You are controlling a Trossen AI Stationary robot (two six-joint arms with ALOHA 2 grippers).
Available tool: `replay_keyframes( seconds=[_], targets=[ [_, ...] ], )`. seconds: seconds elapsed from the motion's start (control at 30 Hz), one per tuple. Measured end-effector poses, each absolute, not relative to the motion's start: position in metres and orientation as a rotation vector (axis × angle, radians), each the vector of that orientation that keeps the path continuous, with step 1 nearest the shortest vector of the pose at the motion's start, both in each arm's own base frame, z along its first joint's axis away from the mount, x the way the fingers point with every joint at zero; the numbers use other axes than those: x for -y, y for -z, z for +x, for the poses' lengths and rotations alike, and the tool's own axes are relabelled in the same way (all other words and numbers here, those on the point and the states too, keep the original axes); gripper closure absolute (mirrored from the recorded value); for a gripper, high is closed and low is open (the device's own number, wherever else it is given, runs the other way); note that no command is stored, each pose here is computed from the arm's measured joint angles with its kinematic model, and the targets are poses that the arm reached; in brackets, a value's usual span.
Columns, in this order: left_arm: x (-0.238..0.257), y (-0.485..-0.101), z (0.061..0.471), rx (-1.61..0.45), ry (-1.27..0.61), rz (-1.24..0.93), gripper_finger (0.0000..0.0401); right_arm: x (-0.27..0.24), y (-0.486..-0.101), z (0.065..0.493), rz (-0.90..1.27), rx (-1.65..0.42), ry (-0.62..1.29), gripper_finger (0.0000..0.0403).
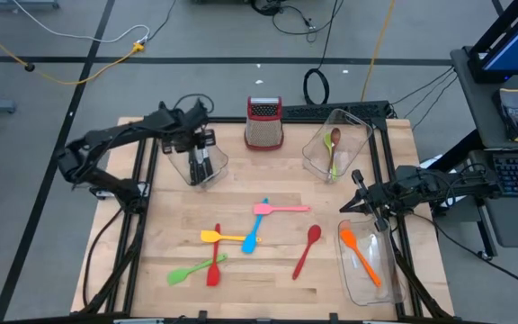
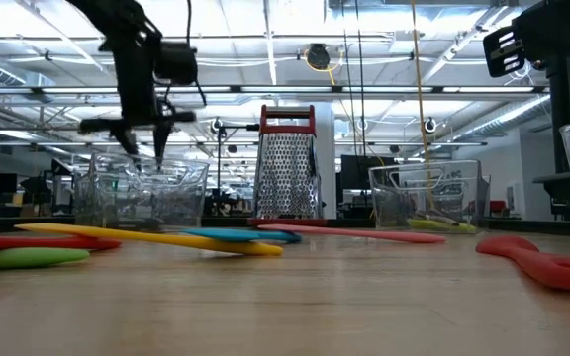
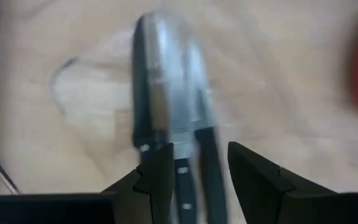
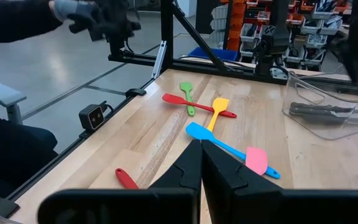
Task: Pick & Place Kitchen Items
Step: Put the pink spatula into the bottom right transparent bin
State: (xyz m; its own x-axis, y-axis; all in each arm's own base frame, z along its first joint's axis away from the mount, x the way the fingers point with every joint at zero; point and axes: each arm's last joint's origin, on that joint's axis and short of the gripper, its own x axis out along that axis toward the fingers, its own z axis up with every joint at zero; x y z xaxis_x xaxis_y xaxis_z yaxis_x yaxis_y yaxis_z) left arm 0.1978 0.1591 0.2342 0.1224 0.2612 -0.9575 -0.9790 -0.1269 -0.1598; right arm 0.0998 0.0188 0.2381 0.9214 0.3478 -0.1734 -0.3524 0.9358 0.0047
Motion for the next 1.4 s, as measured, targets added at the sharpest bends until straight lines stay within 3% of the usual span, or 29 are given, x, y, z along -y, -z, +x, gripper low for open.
replay_keyframes(
  seconds=[0.2,0.43,0.8,1.4],
  targets=[
    [-0.143,-0.278,0.192,-0.727,-1.208,-1.123,0.0245,-0.019,-0.238,0.1,-0.027,-0.173,-0.36,0.0403],
    [-0.109,-0.303,0.189,-0.668,-1.074,-1.03,0.0252,-0.019,-0.238,0.1,-0.026,-0.173,-0.359,0.0403],
    [-0.058,-0.32,0.191,-0.673,-0.872,-0.833,0.0393,-0.019,-0.238,0.1,-0.001,-0.176,-0.357,0.0403],
    [-0.017,-0.318,0.194,-0.804,-0.689,-0.575,0.0395,-0.019,-0.242,0.101,0.0,-0.142,-0.357,0.0403]
  ],
)
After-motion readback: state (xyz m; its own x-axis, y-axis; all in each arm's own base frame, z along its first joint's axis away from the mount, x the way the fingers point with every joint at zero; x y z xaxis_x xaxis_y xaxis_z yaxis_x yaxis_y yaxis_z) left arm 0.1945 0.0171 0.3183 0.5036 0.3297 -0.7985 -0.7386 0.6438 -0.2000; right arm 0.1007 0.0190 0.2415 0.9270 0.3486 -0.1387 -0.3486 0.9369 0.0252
